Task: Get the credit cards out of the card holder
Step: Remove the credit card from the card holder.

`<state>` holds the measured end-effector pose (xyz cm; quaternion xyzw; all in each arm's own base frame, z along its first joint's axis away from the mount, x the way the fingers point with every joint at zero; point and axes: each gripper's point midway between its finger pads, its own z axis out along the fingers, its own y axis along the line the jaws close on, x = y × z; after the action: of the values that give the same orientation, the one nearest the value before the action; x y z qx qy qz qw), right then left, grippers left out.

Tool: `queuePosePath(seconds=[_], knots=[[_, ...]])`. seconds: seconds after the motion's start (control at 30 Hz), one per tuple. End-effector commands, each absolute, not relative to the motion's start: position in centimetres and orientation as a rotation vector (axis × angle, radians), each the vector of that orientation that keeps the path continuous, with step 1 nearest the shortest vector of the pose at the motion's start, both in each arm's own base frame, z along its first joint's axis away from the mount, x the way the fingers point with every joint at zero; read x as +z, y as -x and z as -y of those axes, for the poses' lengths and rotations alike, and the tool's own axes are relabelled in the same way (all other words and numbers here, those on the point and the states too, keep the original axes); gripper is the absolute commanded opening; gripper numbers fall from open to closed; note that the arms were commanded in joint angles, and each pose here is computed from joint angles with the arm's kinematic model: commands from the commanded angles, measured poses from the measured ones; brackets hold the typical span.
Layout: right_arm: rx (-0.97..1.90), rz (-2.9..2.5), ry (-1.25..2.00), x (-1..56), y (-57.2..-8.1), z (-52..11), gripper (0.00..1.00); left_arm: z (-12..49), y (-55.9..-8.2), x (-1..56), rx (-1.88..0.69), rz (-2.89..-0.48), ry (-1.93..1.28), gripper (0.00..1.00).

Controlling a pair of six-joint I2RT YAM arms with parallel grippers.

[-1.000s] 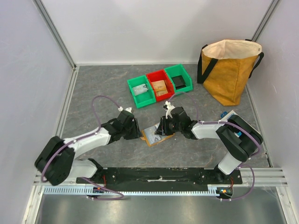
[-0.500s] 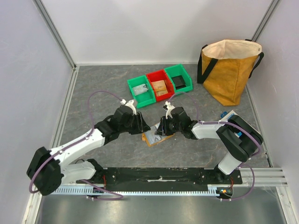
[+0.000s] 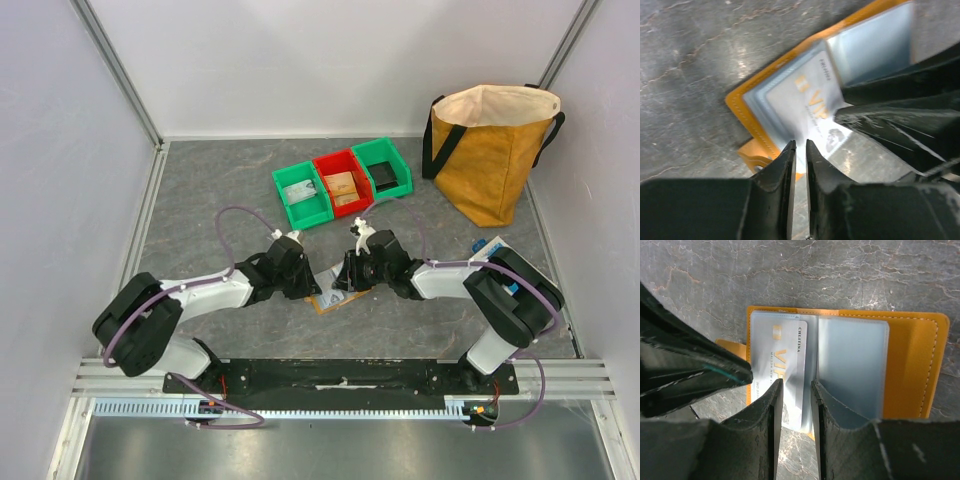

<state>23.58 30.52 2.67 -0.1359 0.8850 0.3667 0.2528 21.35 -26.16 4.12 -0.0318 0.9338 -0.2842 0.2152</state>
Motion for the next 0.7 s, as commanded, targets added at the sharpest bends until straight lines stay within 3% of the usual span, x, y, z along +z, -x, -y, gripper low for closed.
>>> queuePosePath(seconds=[0.0,0.13,0.33,0.67], knots=[[1.021,-2.421,0.380,2.5,-22.4,-30.2,0.35,25.8,-21.8,2.5,-0.746,-2.588,0.140,0.17],[1.018,-2.430,0.378,2.1,-22.2,-29.9,0.35,25.6,-21.4,1.2,-0.740,-2.612,0.153,0.12],[1.104,-2.401,0.389,2.8,-21.6,-30.2,0.29,25.2,-21.0,0.0,-0.707,-2.650,0.161,0.11],[1.351,-2.280,0.386,5.0,-21.1,-30.1,0.27,24.7,-20.5,-1.2,-0.670,-2.689,0.155,0.09]])
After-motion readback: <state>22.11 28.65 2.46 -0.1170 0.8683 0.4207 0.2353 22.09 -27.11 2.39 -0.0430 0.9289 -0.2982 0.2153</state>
